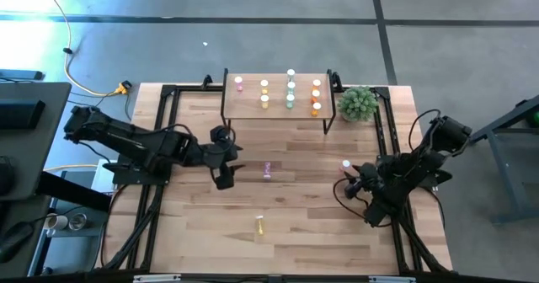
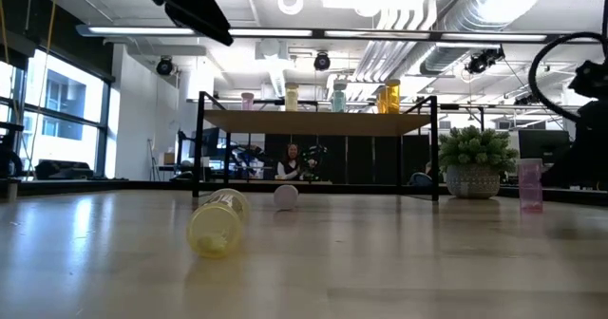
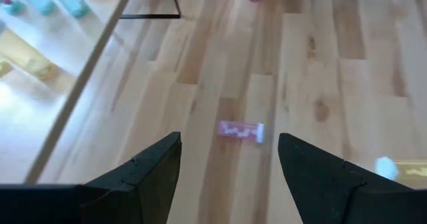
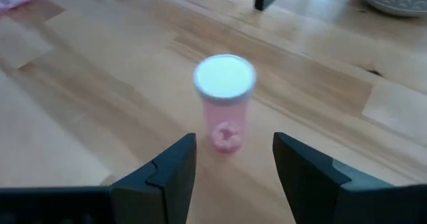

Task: Pick and place medicine bottles onto shelf by color
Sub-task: Put the right pink pill bottle aligned with the other pink pill bottle on the shelf

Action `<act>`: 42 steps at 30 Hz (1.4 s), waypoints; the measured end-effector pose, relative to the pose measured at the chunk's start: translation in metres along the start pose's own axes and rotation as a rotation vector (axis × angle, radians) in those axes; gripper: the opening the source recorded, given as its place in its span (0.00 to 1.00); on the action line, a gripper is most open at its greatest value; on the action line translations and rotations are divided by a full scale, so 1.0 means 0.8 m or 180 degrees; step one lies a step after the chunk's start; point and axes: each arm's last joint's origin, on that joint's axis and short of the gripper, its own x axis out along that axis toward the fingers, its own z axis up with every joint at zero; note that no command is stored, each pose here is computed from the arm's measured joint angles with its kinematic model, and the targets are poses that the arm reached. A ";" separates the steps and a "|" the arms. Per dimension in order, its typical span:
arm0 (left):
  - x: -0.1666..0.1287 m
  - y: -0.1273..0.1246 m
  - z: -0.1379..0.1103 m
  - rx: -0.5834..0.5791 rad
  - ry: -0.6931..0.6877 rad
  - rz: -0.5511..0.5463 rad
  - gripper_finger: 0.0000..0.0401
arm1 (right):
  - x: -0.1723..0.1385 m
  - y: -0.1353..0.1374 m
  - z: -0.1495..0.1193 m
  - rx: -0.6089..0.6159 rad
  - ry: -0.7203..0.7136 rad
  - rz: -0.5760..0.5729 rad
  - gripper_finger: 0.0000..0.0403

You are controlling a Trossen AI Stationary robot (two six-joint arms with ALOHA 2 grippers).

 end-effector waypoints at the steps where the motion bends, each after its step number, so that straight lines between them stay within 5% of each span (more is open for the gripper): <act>1: 0.001 0.003 0.000 0.0002 0.0005 0.0023 0.60 | 0.003 -0.002 0.000 0.0019 -0.0004 -0.0024 0.47; 27: 0.020 0.062 0.008 -0.0312 0.0026 0.0448 0.60 | 0.043 -0.006 -0.001 -0.0022 -0.0133 -0.0002 0.47; 42: 0.024 0.075 0.007 -0.0302 0.0070 0.0370 0.60 | 0.046 0.001 0.000 0.0120 -0.0022 0.0024 0.20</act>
